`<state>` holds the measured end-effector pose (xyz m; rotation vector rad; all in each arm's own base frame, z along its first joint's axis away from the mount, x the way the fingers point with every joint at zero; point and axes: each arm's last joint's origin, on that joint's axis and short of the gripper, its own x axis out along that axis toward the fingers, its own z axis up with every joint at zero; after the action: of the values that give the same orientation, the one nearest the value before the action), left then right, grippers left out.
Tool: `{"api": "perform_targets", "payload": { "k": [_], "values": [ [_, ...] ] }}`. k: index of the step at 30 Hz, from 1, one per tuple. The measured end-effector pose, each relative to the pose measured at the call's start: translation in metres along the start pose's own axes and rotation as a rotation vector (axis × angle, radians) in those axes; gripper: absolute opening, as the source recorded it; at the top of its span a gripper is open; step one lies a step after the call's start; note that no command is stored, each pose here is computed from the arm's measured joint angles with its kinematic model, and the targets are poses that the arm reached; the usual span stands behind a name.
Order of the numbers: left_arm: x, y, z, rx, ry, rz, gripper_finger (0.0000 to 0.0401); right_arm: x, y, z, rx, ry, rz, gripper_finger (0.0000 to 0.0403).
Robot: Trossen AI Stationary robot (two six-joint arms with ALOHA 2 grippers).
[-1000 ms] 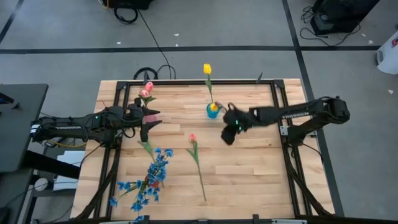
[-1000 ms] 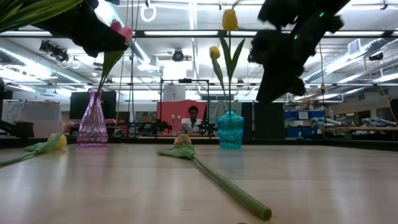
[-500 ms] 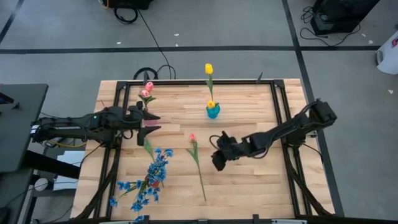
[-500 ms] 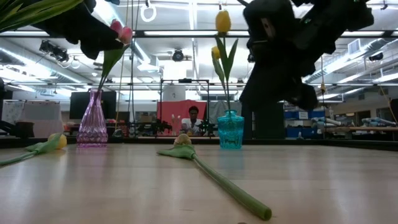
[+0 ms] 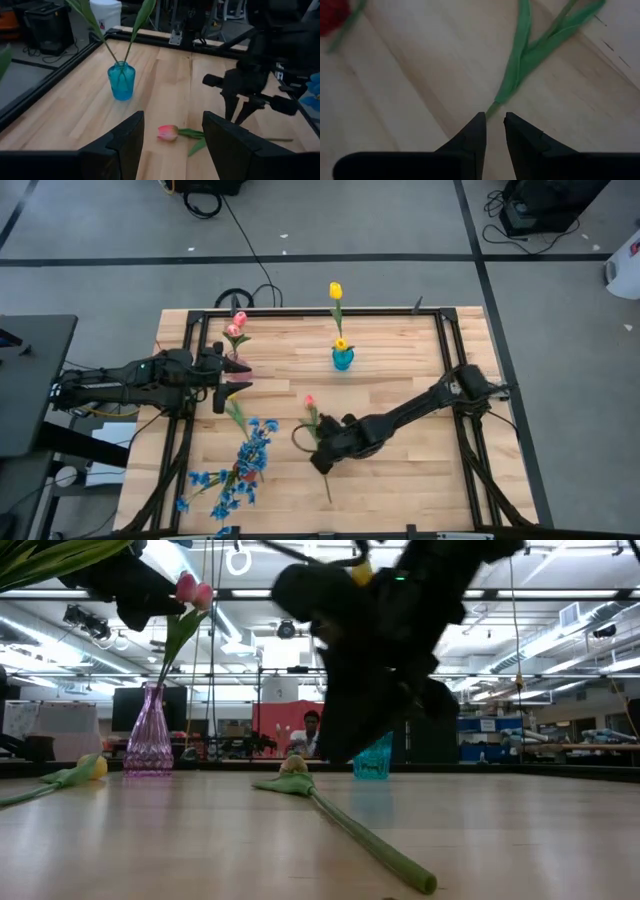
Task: Sort flowers into vase by color
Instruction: Put the pink tulip into the violet vase
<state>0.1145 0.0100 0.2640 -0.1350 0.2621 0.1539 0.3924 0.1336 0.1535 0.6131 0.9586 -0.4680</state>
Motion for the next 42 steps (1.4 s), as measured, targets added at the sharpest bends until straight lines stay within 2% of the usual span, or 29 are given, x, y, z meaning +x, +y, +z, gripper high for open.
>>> {"api": "perform_targets", "payload": {
  "k": [3,9,14,28,32,37,42],
  "values": [
    [0.0,0.0,-0.001,-0.002,0.012,0.002,0.0207,0.005,0.015,0.005,-0.023,0.037,-0.056,0.0084],
    [0.0,0.0,-0.003,-0.001,0.032,0.004,0.0207,0.015,0.036,0.008,-0.041,0.067,-0.079,0.0084],
    [0.0,0.0,-0.003,0.0,0.035,0.005,0.0207,0.028,0.032,0.001,-0.034,0.138,-0.136,0.0084],
    [0.0,0.0,-0.004,0.002,0.035,0.005,0.0207,0.026,0.029,-0.003,-0.031,0.138,-0.182,0.0079],
    [0.0,0.0,-0.004,0.002,0.035,0.005,0.0207,0.027,0.028,-0.004,-0.049,0.141,-0.184,0.006],
    [0.0,0.0,-0.004,0.002,0.033,0.005,0.0207,0.029,0.023,-0.006,-0.052,0.156,-0.196,0.0011],
    [0.0,0.0,-0.004,0.002,0.034,0.005,0.0207,0.031,0.019,-0.006,-0.048,0.179,-0.199,0.0007]
  ]
}}
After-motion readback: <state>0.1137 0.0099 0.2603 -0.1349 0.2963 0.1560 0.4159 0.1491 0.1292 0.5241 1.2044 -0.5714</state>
